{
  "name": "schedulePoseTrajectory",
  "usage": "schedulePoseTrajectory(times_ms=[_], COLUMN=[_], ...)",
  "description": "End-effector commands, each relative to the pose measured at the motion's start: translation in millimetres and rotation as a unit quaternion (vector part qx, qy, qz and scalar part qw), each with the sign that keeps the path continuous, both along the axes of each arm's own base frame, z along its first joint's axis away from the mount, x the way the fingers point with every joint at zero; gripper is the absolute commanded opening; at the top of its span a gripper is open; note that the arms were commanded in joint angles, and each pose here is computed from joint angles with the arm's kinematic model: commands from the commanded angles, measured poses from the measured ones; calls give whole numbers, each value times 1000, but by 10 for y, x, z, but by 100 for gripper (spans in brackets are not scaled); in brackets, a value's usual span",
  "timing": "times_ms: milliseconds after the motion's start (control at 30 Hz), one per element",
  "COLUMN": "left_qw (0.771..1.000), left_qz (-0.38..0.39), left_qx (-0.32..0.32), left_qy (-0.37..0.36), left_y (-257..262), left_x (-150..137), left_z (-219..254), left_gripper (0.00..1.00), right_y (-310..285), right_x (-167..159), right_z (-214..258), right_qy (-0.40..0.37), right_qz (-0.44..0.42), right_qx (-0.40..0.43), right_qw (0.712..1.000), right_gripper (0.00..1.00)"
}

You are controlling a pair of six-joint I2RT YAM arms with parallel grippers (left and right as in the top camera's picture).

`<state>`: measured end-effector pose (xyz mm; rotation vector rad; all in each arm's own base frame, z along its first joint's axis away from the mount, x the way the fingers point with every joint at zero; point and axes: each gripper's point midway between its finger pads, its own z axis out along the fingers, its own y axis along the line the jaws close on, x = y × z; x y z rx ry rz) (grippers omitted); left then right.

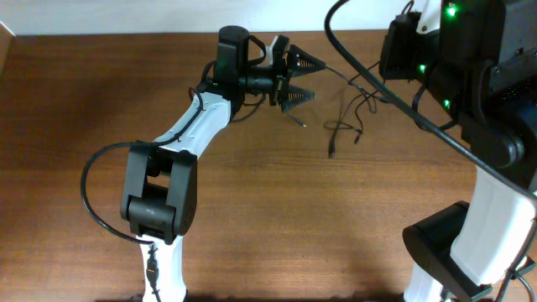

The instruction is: Untangle cables

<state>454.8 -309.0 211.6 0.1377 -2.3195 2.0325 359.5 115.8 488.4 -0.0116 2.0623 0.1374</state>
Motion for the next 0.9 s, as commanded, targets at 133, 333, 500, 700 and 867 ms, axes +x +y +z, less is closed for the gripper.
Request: schedulePoseTrajectory(times_ms=[133,333,500,700,867], left_qw=[987,977,974,920,912], left_qz=[-149,-203,-206,-207,-141], left_qx=[-43,-68,-78,-121,-42], left_qy=[37,-1,-52,-311,-383], left_y=[-284,-289,-289,-247,-281], left_x=[-621,-816,-816,-780,-504], left_z=[161,224,224,218,-114], left_gripper=[99,99,99,99,99], right_y=[-203,-276,-637,-1524,-1987], right_x=[192,266,429,494,540], right_z=[-13,-153,-366,-567,-827], right_qy=[-15,6,19,20,79], right_qz=[-73,-100,-239,-429,-434], right_qx=[-30,-60,-105,-123,-46], right_qw=[997,993,965,895,896], right_gripper=[4,4,4,4,4])
